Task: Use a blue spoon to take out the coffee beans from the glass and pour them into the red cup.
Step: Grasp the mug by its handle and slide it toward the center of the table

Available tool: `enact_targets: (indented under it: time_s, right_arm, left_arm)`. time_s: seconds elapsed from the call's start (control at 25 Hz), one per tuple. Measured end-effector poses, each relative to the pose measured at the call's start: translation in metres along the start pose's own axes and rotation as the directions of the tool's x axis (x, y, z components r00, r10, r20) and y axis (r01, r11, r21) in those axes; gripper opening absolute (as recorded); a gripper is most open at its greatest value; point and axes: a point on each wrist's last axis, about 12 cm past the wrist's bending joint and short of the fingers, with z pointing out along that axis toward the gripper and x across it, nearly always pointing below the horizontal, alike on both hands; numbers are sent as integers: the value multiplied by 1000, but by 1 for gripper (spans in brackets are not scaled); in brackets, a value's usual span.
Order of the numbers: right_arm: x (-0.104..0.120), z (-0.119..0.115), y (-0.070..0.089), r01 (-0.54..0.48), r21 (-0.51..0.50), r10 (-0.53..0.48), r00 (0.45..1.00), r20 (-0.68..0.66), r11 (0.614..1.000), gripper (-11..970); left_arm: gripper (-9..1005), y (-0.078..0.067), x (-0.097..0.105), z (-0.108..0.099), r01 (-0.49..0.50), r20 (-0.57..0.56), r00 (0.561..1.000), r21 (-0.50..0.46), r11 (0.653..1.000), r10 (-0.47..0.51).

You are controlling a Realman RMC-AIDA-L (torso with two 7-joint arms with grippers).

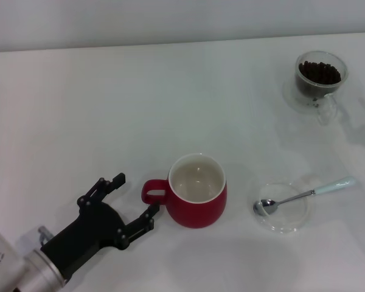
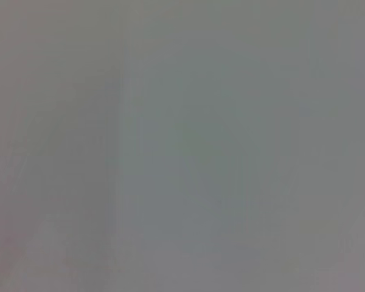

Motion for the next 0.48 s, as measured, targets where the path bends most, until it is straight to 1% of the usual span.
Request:
enact_targets:
  time_s: [0.2,0.28,0.44,0.48]
  right_arm:
    - [-1,-4,0,-1,-3,1,1000,7,1000,487]
    - [-1,-6,0,-1,-5,1,1000,10,1000,487]
    - [-1,-12,1,-8,-9,8,1000,18,1000,487]
    - [-1,-12,1,-12,-9,12,1000,19,1000,487]
  left_arm:
    - [876,0,4,-16,15,21,1000,-28,999,-14]
    - [877,1,5,-24,23,35,999,-52,998,-22]
    - [877,7,8,-44,41,65,997,-132,990,-32]
    - [877,7,8,-44,41,65,997,-132,990,-32]
